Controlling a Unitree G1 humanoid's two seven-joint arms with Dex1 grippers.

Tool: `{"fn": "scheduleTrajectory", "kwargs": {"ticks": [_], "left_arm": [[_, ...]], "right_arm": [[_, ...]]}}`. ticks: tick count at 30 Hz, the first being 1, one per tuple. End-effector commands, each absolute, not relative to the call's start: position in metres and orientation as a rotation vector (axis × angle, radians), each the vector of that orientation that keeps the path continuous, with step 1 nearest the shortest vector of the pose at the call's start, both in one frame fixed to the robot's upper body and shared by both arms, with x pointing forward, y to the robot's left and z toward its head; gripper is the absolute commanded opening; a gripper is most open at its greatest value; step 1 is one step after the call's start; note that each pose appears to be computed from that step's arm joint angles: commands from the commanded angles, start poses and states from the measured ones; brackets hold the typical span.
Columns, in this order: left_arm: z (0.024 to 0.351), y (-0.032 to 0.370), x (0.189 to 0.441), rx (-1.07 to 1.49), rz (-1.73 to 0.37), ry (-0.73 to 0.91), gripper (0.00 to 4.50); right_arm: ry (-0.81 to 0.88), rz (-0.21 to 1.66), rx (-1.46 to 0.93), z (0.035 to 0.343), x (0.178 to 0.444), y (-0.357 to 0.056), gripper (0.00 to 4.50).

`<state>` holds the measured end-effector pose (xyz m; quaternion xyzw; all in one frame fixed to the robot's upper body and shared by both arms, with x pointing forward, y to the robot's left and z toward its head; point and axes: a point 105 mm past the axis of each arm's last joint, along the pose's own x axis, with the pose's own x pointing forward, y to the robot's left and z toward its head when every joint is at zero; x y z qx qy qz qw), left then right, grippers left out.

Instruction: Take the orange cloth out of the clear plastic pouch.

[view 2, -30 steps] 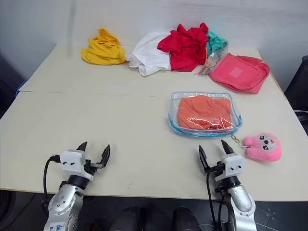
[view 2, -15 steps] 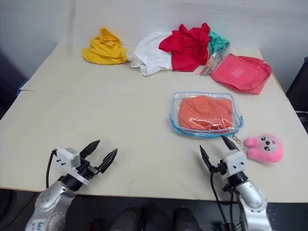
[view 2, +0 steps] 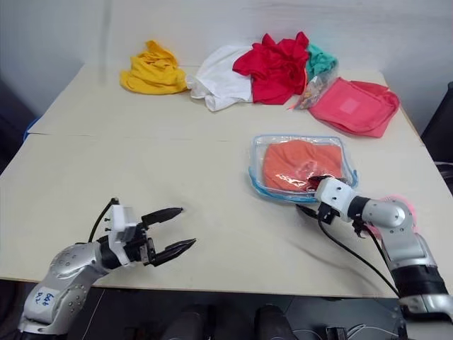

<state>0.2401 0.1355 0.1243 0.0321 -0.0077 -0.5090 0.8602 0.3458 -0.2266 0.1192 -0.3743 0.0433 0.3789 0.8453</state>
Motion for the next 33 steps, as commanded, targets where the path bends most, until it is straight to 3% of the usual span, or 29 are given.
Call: {"fn": "scheduleTrajectory", "kwargs": {"ticks": [1,6,10,11,18,24,26,28,33], "left_arm": [[0.134,0.14,0.243,0.109,-1.037,-0.06,4.5],[0.13,0.15,0.245,0.116,-0.986,-0.05,4.5],[0.128,0.155,0.246,0.103,-0.941,-0.053,4.5],[0.128,0.157,0.245,0.1,-0.928,-0.052,4.5],[0.126,0.168,0.238,0.113,-0.877,-0.035,4.5],[0.125,0.178,0.232,0.116,-0.841,-0.024,4.5],[0.124,0.18,0.229,0.113,-0.845,-0.015,4.5],[0.124,0.181,0.227,0.108,-0.853,-0.01,4.5],[0.134,0.186,0.221,0.039,-0.892,0.007,4.5]], "right_arm": [[0.132,0.808,-0.798,0.114,0.352,-0.231,2.97],[0.076,1.004,-0.793,0.118,0.358,-0.187,1.39],[-0.076,1.161,-0.778,0.138,0.365,-0.112,0.05],[-0.111,1.198,-0.771,0.144,0.365,-0.088,0.02],[-0.16,1.322,-0.757,0.145,0.352,-0.019,0.02],[-0.092,1.255,-0.697,0.14,0.359,-0.014,0.02],[-0.126,1.262,-0.681,0.146,0.356,-0.01,0.49],[-0.047,1.301,-0.634,0.138,0.352,-0.008,0.96],[-0.048,1.286,-0.725,0.154,0.34,-0.022,2.64]]}}
